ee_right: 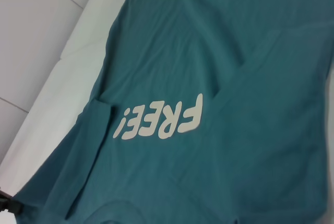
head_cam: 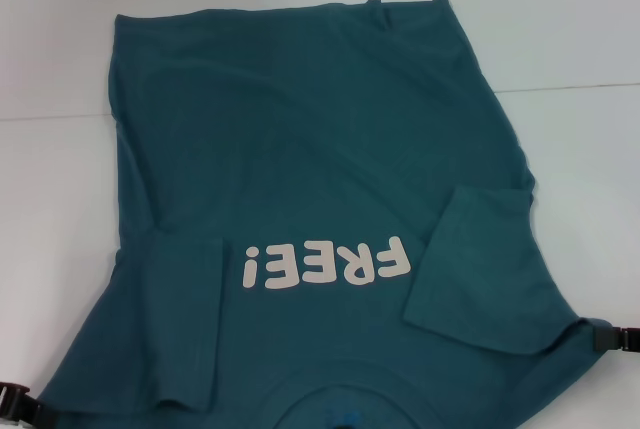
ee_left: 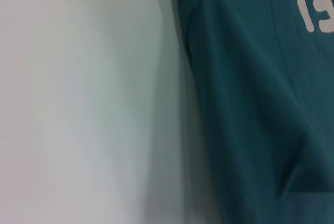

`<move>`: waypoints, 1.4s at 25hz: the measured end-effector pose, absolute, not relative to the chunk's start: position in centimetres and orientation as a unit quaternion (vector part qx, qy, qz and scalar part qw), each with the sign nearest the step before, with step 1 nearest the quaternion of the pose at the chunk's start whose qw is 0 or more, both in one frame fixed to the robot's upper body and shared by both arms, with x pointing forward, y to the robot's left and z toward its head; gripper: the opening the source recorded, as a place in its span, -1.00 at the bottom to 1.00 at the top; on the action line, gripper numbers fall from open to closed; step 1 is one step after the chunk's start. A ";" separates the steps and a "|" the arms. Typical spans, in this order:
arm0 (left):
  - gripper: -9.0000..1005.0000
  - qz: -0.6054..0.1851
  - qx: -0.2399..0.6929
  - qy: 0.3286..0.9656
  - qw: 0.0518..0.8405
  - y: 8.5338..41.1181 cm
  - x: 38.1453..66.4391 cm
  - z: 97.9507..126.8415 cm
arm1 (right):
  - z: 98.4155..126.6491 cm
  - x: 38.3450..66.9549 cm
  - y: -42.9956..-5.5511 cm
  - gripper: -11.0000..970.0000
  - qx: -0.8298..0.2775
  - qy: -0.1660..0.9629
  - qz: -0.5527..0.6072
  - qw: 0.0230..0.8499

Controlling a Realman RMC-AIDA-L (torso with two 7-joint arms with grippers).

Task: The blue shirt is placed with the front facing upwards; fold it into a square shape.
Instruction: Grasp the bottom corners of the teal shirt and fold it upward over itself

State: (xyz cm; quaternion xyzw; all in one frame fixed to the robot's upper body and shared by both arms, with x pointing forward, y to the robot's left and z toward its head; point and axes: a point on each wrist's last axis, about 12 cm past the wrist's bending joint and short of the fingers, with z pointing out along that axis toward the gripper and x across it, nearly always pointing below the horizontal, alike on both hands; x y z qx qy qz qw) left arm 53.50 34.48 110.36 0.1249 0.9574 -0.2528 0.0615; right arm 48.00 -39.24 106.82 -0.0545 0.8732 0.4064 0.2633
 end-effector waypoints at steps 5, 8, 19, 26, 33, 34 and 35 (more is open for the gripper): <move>-0.98 -0.260 0.129 0.955 0.053 34.7 53.0 110.4 | 106.5 47.3 -39.5 -0.81 -0.048 0.875 0.407 0.260; -0.98 -0.265 0.132 0.954 0.052 34.8 52.8 110.5 | 106.2 46.7 -39.6 -0.81 -0.045 0.875 0.408 0.258; -0.98 -0.271 0.130 0.952 0.048 35.3 52.0 110.5 | 105.9 45.2 -40.3 -0.81 -0.029 0.870 0.412 0.271; -0.98 -0.283 0.124 0.950 0.054 35.8 51.5 110.3 | 105.5 43.9 -40.9 -0.81 -0.015 0.869 0.413 0.272; -0.98 -0.288 0.117 0.949 0.059 36.1 51.1 110.2 | 104.9 42.9 -40.9 -0.80 -0.007 0.867 0.418 0.273; -0.98 -0.289 0.117 0.948 0.059 36.1 51.1 110.2 | 104.8 42.8 -40.9 -0.80 -0.007 0.866 0.417 0.274; -0.98 -0.290 0.117 0.948 0.059 36.1 51.1 110.2 | 104.7 42.7 -40.9 -0.80 -0.006 0.866 0.417 0.275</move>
